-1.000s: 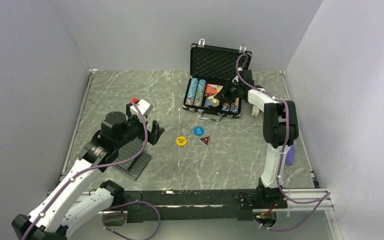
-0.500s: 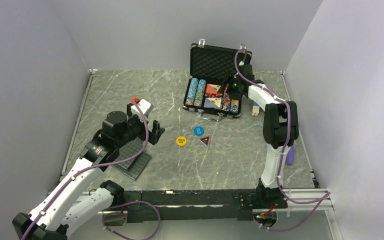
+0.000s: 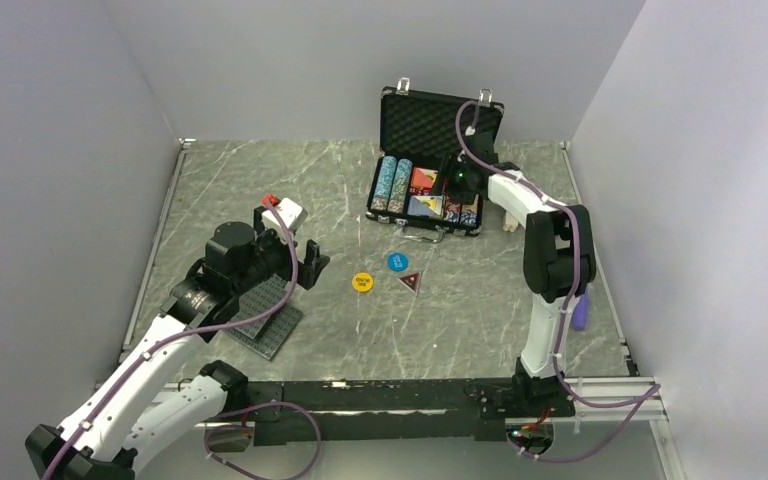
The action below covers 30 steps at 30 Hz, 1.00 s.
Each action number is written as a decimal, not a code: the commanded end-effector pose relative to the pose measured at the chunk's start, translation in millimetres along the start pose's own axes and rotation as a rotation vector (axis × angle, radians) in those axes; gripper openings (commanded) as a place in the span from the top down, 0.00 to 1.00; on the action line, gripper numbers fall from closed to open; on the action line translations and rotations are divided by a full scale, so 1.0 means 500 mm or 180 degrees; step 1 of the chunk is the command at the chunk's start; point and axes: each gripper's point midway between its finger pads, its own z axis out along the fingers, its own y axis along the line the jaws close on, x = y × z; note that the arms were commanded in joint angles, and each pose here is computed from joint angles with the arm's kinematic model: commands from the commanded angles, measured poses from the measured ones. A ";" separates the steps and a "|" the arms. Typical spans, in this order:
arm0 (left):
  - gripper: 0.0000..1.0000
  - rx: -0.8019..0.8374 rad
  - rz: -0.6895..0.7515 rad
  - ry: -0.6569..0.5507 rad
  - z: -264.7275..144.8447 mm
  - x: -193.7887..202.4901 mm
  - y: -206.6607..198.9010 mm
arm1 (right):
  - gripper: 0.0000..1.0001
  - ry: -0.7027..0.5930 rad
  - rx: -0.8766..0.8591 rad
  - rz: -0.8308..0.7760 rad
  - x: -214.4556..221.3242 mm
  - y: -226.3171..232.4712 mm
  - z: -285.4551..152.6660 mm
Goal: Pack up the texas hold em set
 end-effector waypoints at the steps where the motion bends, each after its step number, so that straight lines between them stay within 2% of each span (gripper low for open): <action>1: 0.01 -0.0031 0.0011 -0.0117 -0.003 -0.027 0.004 | 0.40 -0.0019 0.0092 -0.0113 0.000 0.008 0.004; 11: 0.01 -0.0048 0.0019 -0.0141 -0.007 -0.030 0.005 | 0.44 0.0027 0.0327 -0.0165 0.020 -0.004 0.023; 21: 0.01 -0.0059 0.0019 -0.0156 -0.010 -0.032 0.006 | 0.51 0.0137 0.0161 -0.0104 0.038 0.011 0.052; 30: 0.01 -0.0070 0.0023 -0.0153 -0.010 -0.032 0.008 | 0.52 0.0190 -0.0031 -0.0042 0.043 0.037 0.072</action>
